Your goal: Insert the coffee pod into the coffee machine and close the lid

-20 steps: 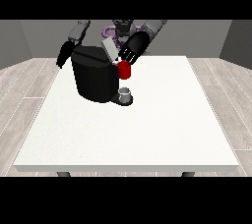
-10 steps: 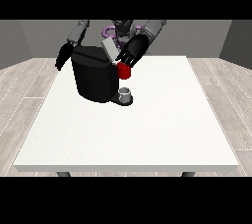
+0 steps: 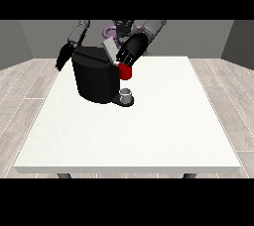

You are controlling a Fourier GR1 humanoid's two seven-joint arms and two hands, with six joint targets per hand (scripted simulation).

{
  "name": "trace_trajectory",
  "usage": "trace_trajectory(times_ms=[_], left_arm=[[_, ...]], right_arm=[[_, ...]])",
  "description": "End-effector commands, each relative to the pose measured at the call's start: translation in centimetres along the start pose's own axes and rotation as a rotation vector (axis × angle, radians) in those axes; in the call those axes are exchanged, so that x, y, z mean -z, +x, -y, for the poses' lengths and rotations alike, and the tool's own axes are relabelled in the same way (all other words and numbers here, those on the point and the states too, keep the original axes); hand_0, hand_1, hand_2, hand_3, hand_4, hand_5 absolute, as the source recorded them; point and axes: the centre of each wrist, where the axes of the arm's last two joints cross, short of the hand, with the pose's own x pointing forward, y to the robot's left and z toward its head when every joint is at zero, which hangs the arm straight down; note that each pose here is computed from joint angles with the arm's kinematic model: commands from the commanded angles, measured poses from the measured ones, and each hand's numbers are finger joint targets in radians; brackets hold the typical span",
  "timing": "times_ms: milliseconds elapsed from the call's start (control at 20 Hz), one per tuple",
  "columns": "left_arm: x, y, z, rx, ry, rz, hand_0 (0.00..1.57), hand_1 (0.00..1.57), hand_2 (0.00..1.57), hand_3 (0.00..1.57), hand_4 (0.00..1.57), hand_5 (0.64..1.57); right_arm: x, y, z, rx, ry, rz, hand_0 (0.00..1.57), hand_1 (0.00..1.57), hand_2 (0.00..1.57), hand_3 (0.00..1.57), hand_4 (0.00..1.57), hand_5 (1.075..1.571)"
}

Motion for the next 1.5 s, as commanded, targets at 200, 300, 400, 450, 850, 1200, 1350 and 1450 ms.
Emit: trace_trajectory(times_ms=[200, 300, 400, 450, 850, 1200, 1350, 1450], left_arm=[[-0.7, -1.2, -1.5, 0.035, 0.059, -0.001, 1.24, 1.24, 1.26, 1.2, 0.29, 1.571], [-0.2, -0.1, -0.7, 0.076, 0.054, -0.001, 1.23, 1.23, 1.24, 1.16, 0.0, 1.571], [-0.2, 0.2, -0.9, 0.122, 0.077, 0.002, 1.22, 1.22, 1.23, 1.1, 0.0, 1.571], [0.0, -0.2, 0.8, 0.168, 0.015, 0.003, 1.21, 1.21, 1.22, 1.1, 0.0, 1.571], [-0.4, -1.2, 0.0, 0.167, 0.09, 0.014, 1.11, 1.11, 1.14, 1.02, 0.0, 1.571], [-1.0, -0.8, -2.7, 0.134, 0.172, 0.087, 1.25, 1.25, 1.21, 0.96, 0.0, 1.571], [-0.8, -0.3, -3.1, 0.128, 0.181, 0.065, 1.24, 1.24, 1.2, 0.97, 0.0, 1.571], [-1.0, -1.3, -2.2, 0.15, 0.181, 0.091, 1.22, 1.22, 1.2, 0.98, 0.0, 1.571]], right_arm=[[0.2, 2.0, -1.2, -0.017, 0.005, 0.023, 0.0, 0.0, 0.0, 0.0, 0.15, 1.571], [0.5, 0.7, 0.7, -0.005, -0.002, 0.012, 0.0, 0.0, 0.0, 0.0, 0.0, 1.571], [0.7, 1.5, -0.3, 0.003, 0.0, 0.017, 0.0, 0.0, 0.0, 0.0, 0.0, 1.571], [0.3, 0.8, -0.6, -0.018, -0.018, -0.033, 0.0, 0.0, 0.0, 0.0, 0.0, 1.571], [0.5, 2.0, -0.5, -0.009, -0.019, 0.057, 0.0, 0.0, 0.0, 0.0, 0.0, 1.571], [0.2, 1.5, -0.6, -0.017, -0.013, 0.048, 0.0, 0.0, 0.0, 0.0, 0.1, 1.571], [1.0, 2.7, -0.6, -0.023, -0.013, 0.053, 0.0, 0.0, 0.0, 0.0, 0.07, 1.571], [0.2, 2.9, -2.6, -0.036, 0.001, 0.071, 0.0, 0.0, 0.0, 0.0, 0.22, 1.571]])
